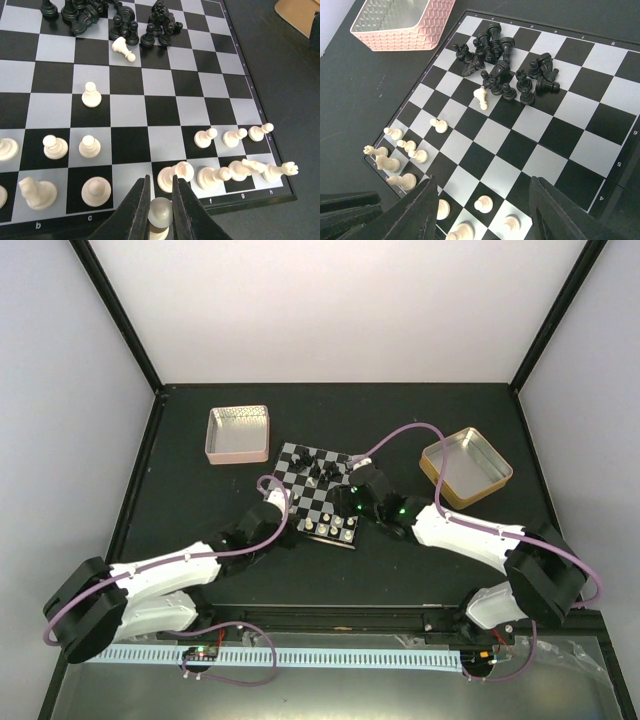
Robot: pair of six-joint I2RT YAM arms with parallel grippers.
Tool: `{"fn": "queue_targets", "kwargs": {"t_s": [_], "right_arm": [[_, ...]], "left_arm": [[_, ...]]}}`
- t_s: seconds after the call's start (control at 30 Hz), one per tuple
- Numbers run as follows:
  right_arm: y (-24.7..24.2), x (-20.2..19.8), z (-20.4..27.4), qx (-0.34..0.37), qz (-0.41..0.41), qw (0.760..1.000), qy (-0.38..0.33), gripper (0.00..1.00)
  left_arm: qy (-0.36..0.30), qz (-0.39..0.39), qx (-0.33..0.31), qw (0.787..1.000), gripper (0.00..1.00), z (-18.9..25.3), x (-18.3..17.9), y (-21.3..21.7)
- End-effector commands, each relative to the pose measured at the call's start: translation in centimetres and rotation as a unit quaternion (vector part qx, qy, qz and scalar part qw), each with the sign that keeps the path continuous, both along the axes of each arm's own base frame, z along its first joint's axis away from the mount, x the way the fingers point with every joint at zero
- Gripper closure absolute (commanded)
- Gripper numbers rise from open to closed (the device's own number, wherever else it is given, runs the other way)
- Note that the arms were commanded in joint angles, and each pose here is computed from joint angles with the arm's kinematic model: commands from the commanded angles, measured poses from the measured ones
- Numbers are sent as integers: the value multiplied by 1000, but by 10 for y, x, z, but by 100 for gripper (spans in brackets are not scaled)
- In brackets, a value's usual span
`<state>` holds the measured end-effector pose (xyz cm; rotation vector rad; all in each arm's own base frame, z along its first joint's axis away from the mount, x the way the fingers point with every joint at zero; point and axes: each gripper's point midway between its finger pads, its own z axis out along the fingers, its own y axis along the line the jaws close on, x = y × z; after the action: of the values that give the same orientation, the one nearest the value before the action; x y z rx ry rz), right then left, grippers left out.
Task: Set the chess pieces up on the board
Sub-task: Place the chess piece on the chessboard.
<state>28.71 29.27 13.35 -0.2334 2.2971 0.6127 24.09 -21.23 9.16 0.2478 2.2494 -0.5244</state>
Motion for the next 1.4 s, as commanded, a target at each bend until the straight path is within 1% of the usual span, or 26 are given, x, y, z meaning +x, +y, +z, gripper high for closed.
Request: {"fn": "queue_targets", "kwargs": {"t_s": [0.0, 0.27, 0.57, 0.73, 0.77, 0.83, 1.13, 1.37], "right_arm": [[1, 7, 8, 6, -15, 1000, -8, 50], [0, 7, 6, 2, -16, 1000, -5, 50], [1, 7, 3, -1, -12, 1000, -1, 50], [4, 6, 1, -1, -8, 1000, 3, 50], [4, 6, 1, -1, -7, 1000, 3, 50], [5, 7, 2, -1, -6, 1000, 2, 50], [6, 7, 2, -2, -3, 1000, 4, 50], [9, 6, 3, -1, 4, 1000, 3, 50]], "left_arm": [[-55, 1, -23, 998, 96, 17, 14, -11], [-74, -2, -15, 997, 95, 14, 23, -17], [-57, 5, 15, 998, 95, -8, 24, -13], [-58, 3, 13, 998, 92, -8, 24, -14], [-50, 3, 23, 998, 92, -17, 24, -13], [-48, 4, 28, 998, 90, -20, 24, -12], [-44, 6, 35, 998, 90, -27, 25, -12], [-55, 13, 38, 998, 88, -24, 27, -8]]}}
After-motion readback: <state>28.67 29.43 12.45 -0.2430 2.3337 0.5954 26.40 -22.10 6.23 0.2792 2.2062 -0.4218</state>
